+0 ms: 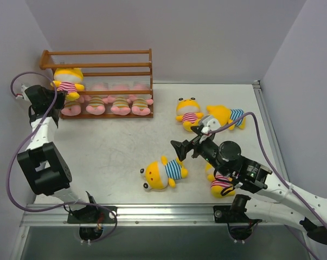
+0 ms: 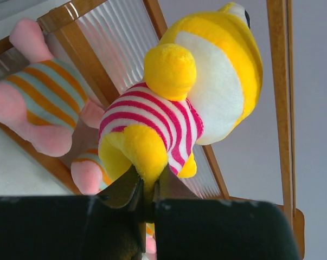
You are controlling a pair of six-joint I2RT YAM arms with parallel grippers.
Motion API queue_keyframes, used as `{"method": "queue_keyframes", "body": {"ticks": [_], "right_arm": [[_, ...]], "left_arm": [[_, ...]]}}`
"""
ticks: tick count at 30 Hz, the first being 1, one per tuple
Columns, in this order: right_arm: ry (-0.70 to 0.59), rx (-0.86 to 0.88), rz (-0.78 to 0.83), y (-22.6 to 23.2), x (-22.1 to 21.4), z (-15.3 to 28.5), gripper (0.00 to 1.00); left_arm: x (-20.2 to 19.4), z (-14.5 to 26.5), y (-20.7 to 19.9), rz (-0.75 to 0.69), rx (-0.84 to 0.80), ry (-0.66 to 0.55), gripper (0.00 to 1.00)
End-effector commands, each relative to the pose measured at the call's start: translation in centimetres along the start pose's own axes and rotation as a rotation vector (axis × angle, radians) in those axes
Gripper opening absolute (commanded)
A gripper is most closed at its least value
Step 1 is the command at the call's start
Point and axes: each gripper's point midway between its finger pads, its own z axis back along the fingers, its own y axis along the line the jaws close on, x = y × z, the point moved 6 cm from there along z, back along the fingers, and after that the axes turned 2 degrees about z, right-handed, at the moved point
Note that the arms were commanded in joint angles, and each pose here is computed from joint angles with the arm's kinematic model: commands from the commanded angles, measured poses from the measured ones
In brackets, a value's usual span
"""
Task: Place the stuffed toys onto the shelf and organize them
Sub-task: Place the stuffed toy onto shelf
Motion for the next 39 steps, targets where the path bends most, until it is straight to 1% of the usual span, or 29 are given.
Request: {"method": "queue_keyframes", "body": {"ticks": [1, 11, 18, 24, 28, 29, 35, 39], "right_arm": [[-0.019, -0.008, 0.004, 0.0, 0.4, -0.2, 1.00], [-0.011, -0.014, 0.007, 0.0, 0.3, -0.3, 0.99], [0.002, -0.013, 0.015, 0.1, 0.0, -0.6, 1.00], [0.005, -0.007, 0.019, 0.2, 0.1, -0.7, 0.99], [0.004, -0.009, 0.017, 0.2, 0.1, -0.7, 1.00], [0.004, -0.009, 0.017, 0.2, 0.1, -0.7, 0.99], [0.001, -0.001, 0.018, 0.3, 0.2, -0.8, 1.00], [-0.005, 0.004, 0.017, 0.3, 0.4, -0.7, 0.99]], "left_arm": [[2.2, -0.3, -3.4, -0.040, -0.105, -0.054, 0.02], [2.3, -3.1, -3.3, -0.056, -0.088, -0.010, 0.04], [2.1, -4.1, -2.5, -0.040, -0.076, -0.006, 0.08], [2.1, -4.8, -2.1, -0.058, -0.065, 0.003, 0.17], [2.2, -4.9, -2.3, -0.069, -0.068, 0.009, 0.27], [2.1, -4.9, -2.3, -0.068, -0.063, 0.012, 0.31], [2.3, -4.1, -2.2, -0.096, -0.039, 0.002, 0.40], [2.4, -3.7, -2.3, -0.090, -0.042, -0.001, 0.48]]}}
